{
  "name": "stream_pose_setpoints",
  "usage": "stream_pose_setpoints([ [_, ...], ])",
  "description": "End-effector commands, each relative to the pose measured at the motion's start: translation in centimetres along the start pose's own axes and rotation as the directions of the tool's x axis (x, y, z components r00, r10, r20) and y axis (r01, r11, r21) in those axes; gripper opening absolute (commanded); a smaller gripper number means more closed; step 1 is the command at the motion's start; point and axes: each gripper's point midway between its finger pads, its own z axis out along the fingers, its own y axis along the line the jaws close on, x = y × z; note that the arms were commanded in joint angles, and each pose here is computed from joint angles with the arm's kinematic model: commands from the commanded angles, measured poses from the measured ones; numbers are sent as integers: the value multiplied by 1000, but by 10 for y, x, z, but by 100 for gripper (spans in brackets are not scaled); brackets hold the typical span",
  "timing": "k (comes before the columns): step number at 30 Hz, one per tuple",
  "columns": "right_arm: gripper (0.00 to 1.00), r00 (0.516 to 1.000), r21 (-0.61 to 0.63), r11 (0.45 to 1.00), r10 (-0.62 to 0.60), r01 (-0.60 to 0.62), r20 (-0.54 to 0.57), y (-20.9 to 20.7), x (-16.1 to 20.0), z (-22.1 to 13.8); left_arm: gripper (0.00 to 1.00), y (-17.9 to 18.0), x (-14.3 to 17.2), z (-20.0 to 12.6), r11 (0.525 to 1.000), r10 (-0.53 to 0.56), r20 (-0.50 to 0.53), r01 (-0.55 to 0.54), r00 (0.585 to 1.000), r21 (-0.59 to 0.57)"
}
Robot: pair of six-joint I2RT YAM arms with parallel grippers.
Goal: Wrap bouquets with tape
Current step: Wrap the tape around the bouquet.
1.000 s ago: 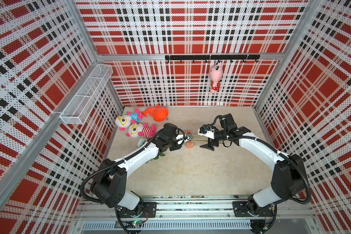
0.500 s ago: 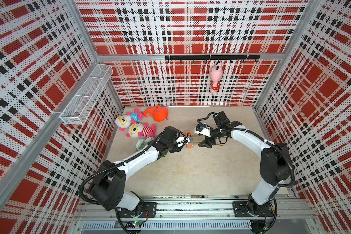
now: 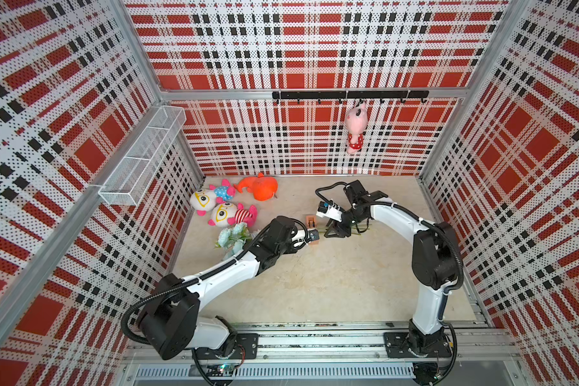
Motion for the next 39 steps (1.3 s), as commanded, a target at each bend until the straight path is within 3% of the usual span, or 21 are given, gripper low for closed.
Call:
stream_pose_setpoints([
  [1, 21, 999, 23, 999, 49, -48, -25, -12, 7, 5, 0, 27, -28, -15, 994, -14, 117, 26, 993, -102],
  [6, 1, 998, 59, 997, 59, -58, -23, -20, 8, 8, 0, 28, -30, -19, 993, -27, 136, 42, 990, -109],
  [17, 0, 1000, 216, 976, 8, -8, 0, -43, 1, 0, 0, 22, -27, -23, 992, -68, 191, 87, 979, -95],
  [22, 0, 997, 290, 955, -67, 57, 25, -46, -4, -7, 23, 25, -29, -28, 989, -100, 226, 122, 969, -86],
  [26, 0, 980, 318, 933, -192, 169, 44, -33, -11, -11, 34, 29, -27, -34, 985, -118, 261, 147, 958, -94],
  [32, 0, 941, 375, 880, -335, 291, 56, -20, -21, -21, 41, 42, -28, -51, 975, -155, 322, 197, 934, -102],
  [39, 0, 868, 471, 770, -496, 430, 19, -14, -32, -26, 50, 73, -35, -74, 958, -226, 455, 280, 861, -55],
])
